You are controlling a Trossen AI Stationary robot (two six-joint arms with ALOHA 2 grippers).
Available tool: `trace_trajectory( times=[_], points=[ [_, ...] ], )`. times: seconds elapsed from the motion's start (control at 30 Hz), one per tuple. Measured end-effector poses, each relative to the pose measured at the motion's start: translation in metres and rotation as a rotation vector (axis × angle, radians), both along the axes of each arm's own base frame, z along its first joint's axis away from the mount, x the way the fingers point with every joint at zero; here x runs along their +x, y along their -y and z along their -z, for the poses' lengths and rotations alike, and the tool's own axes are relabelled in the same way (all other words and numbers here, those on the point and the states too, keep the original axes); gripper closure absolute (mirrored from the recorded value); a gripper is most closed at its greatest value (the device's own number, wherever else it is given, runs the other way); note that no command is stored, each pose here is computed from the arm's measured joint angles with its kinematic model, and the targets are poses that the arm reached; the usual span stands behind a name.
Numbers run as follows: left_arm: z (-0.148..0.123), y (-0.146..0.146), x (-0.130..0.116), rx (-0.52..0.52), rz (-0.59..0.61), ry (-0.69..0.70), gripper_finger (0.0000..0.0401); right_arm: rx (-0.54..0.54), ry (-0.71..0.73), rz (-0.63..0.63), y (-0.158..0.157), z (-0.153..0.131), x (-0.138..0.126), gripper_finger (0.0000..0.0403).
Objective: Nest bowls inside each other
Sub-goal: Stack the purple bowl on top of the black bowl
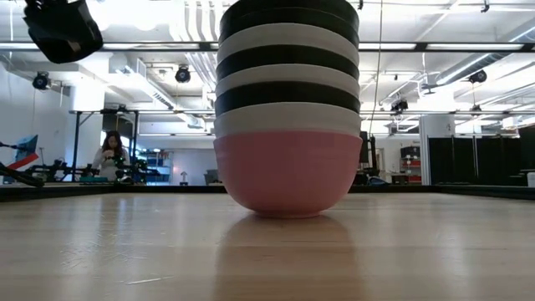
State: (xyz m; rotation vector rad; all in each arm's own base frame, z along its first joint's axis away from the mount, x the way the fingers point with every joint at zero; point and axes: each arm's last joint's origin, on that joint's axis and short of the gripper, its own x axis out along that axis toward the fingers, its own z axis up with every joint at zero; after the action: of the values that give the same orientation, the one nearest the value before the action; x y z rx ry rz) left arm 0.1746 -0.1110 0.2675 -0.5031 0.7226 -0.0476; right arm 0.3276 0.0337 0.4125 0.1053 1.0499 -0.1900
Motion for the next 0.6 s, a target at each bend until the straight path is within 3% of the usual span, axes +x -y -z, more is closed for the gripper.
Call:
trace_trajectory(
  times=[0.1,0.23,0.5,0.6],
  points=[
    [-0.001,-0.002,0.002,0.042,-0.053,0.036,0.0221,-0.043,0.044,-0.12,-0.007,-0.008,-0.018,0.0394],
    [-0.004,-0.008,0.007,0.119,-0.095,0.1,0.0221,-0.051,0.134,-0.156,-0.007,-0.006,-0.04,0.0394],
    [-0.017,-0.022,0.021,0.284,-0.161,0.251,0.0221,-0.11,0.428,-0.22,0.012,0.02,-0.07,0.0394],
    [-0.021,-0.026,0.025,0.315,-0.184,0.293,0.0221,-0.077,0.554,-0.234,0.028,0.033,-0.073,0.0394]
  ],
)
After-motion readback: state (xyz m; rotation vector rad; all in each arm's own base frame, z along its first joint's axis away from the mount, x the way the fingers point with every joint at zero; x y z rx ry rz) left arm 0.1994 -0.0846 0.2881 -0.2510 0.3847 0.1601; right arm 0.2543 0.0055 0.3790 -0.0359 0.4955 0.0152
